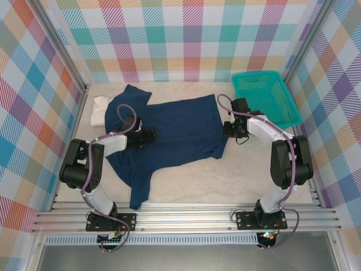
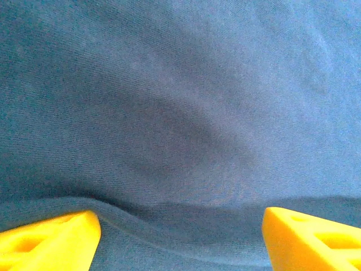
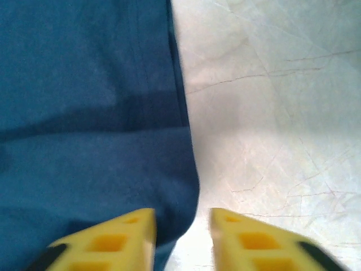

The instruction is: Fold the inside-out t-shirt

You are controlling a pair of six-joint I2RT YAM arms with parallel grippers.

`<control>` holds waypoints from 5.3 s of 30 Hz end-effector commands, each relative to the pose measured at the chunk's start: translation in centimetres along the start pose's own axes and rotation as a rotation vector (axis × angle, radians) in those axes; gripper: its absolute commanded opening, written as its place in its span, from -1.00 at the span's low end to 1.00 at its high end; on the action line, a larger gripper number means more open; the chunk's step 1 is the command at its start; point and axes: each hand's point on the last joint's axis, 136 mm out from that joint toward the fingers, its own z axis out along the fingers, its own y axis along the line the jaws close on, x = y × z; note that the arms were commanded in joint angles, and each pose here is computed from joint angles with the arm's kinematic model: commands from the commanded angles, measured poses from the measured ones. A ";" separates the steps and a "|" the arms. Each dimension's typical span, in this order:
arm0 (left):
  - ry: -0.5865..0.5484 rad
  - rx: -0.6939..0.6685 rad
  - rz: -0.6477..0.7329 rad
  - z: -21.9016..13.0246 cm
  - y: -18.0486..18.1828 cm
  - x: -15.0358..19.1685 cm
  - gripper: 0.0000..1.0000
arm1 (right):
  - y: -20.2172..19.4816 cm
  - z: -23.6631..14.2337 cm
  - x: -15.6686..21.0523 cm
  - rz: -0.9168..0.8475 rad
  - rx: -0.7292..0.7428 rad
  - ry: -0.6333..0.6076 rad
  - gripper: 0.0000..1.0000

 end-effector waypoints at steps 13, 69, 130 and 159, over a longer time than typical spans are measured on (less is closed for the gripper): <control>0.085 -0.054 0.031 1.2 2.0 2.9 0.54 | 5.5 1.3 8.7 -0.027 -0.066 0.108 0.27; 0.112 -0.158 0.071 1.5 5.6 5.3 0.57 | -2.7 2.0 8.2 0.222 0.091 0.078 -0.81; 0.122 -0.140 0.077 1.5 5.3 5.5 0.58 | -3.6 0.5 8.3 0.372 -0.089 0.080 -0.06; 0.127 -0.137 0.078 1.6 5.2 5.5 0.58 | -2.4 1.3 5.5 0.347 -0.162 0.025 -0.42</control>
